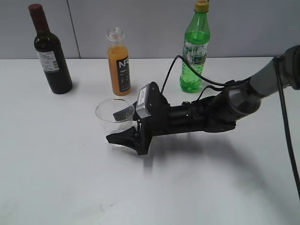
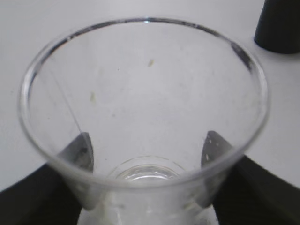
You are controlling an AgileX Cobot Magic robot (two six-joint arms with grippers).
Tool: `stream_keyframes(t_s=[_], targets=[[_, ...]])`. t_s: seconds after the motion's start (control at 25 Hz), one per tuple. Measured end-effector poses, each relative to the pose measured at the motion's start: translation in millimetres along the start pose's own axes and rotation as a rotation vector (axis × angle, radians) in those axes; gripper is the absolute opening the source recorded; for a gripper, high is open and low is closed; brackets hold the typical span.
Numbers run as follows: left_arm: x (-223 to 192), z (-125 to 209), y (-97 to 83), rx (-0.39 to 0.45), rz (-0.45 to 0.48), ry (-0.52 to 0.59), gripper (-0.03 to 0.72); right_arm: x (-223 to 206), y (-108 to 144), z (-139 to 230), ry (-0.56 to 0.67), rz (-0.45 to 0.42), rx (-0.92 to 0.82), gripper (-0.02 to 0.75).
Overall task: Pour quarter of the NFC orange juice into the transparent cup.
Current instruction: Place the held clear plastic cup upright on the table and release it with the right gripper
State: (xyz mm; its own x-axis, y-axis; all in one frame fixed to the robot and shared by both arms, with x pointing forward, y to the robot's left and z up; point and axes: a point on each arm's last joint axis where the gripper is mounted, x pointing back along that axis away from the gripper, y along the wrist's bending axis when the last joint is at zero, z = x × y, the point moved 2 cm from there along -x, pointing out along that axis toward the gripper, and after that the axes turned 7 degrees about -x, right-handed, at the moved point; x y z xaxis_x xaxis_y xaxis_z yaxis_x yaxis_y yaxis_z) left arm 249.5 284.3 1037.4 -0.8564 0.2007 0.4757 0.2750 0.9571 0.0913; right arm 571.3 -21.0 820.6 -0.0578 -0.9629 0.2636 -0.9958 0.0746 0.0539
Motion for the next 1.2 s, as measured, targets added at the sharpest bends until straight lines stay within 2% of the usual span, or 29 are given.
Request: stream_keyframes(t_s=[0.24,0.4,0.48,0.88,1.2], targets=[[0,0,0.0,0.000,0.000,0.000,0.569,-1,-2,6,0.011,0.022,-0.023,0.546],[0,0,0.0,0.000,0.000,0.000,0.569,-1,-3,10,0.048,0.025,-0.018,0.623],[0,0,0.0,0.000,0.000,0.000,0.569,-1,-3,12,0.067,0.027,-0.026,0.638],[0,0,0.0,0.000,0.000,0.000,0.569,-1,-2,13,0.089,0.020,-0.060,0.641],[0,0,0.0,0.000,0.000,0.000,0.569,16,-1,2,0.241,0.081,-0.014,0.636]])
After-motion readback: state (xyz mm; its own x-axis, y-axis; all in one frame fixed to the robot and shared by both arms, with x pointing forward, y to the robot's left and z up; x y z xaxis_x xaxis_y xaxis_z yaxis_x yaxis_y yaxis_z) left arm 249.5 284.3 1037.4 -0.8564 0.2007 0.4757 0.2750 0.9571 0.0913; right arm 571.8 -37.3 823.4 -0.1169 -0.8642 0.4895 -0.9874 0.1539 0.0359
